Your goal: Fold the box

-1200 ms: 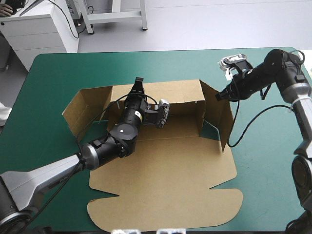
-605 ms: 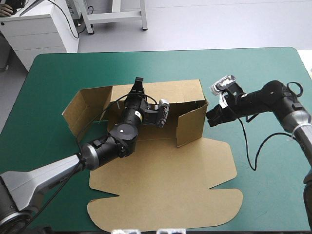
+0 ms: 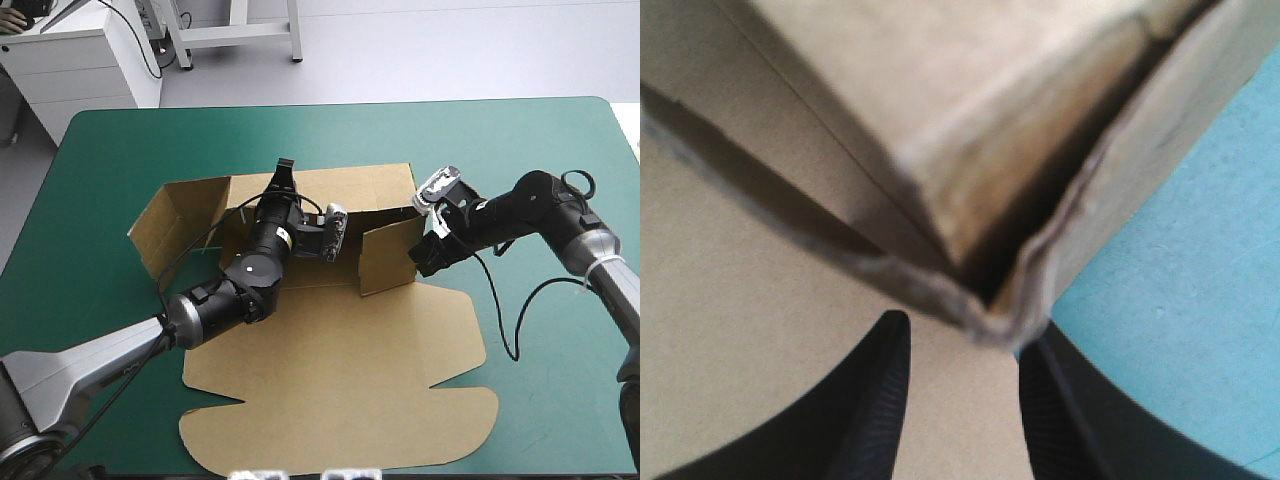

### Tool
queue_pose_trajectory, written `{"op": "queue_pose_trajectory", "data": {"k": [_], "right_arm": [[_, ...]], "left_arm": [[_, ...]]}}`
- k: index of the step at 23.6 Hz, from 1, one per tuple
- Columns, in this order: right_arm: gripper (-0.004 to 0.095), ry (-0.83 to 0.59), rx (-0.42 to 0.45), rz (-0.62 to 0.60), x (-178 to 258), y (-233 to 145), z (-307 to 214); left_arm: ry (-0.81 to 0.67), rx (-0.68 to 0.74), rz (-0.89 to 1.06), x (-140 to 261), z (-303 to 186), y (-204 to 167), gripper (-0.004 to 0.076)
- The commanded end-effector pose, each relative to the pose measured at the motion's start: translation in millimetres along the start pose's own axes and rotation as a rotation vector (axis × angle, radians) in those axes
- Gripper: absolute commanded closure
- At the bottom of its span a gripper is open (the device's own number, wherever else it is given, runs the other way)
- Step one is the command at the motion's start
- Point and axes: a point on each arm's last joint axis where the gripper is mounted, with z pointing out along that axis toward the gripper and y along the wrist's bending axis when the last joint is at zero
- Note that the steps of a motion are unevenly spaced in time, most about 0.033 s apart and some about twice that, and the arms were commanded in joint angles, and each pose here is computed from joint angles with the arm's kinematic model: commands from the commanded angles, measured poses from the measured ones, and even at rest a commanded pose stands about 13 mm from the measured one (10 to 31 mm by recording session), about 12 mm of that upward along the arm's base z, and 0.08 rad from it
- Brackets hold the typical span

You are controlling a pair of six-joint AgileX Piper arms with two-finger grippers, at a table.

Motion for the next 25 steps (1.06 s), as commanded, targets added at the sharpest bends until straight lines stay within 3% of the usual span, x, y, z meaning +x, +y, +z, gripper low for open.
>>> {"op": "queue_pose_trajectory", "data": {"k": [1, 7, 15, 19, 25], "right_arm": [[0.0539, -0.102, 0.084, 0.023, -14, 1, -20], [0.0539, -0.138, 0.130, 0.059, -19, -1, -19], [0.0542, -0.203, 0.141, -0.021, -39, 26, -5], [0.0640, -0.207, 0.194, 0.060, -27, 26, 11], [0.0645, -0.260, 0.228, 0.148, -6, 25, 33]], "left_arm": [[-0.033, -0.053, -0.012, 0, -9, 15, 0.0732], [-0.037, -0.053, 0.004, 0, -9, 15, 0.0732], [-0.040, -0.053, 0.004, 0, -9, 15, 0.0732], [-0.040, -0.053, 0.006, 0, -9, 15, 0.0732], [-0.066, -0.053, 0.005, -3, -9, 15, 0.0732]]}}
